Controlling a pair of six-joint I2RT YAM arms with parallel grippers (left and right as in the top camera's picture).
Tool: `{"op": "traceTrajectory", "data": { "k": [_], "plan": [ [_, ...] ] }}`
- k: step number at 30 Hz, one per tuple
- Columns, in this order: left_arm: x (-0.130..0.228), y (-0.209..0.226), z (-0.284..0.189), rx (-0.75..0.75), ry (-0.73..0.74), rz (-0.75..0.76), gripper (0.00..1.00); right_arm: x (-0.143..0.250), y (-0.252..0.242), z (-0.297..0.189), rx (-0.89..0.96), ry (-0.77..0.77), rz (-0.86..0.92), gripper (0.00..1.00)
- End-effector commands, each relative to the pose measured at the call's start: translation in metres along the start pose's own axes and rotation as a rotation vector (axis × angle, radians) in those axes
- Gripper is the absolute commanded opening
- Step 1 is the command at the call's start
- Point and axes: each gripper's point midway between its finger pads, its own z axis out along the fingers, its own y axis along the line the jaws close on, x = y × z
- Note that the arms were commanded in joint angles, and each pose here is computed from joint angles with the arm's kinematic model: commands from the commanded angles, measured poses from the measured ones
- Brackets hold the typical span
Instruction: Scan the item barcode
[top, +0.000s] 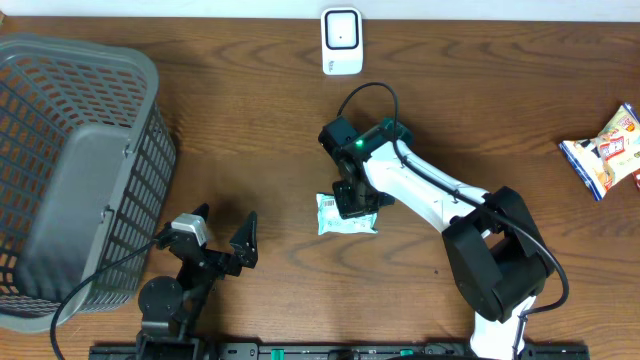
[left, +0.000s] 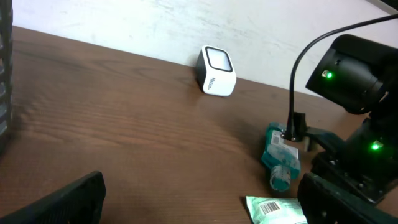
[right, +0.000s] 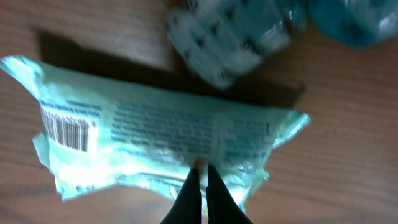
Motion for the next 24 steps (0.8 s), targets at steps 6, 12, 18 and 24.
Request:
{"op": "traceTrajectory", "data": {
  "k": [6,12,18,24],
  "plan": [
    [0.015,0.004,0.002,-0.002,0.036,-0.010,0.99,-0.019,-0.005,-0.081,-0.042,-0.079,0.176,0.01],
    [0.015,0.004,0.002,-0.002,0.036,-0.010,0.99,0.003,-0.029,-0.150,-0.075,-0.204,0.225,0.01],
    [0.015,0.004,0.002,-0.002,0.036,-0.010,0.99,0.020,-0.089,-0.210,0.048,-0.435,0.406,0.01],
    [0.015,0.004,0.002,-0.002,0.036,-0.010,0.99,0.046,-0.133,-0.198,0.118,-0.483,0.582,0.12]
  ]
}}
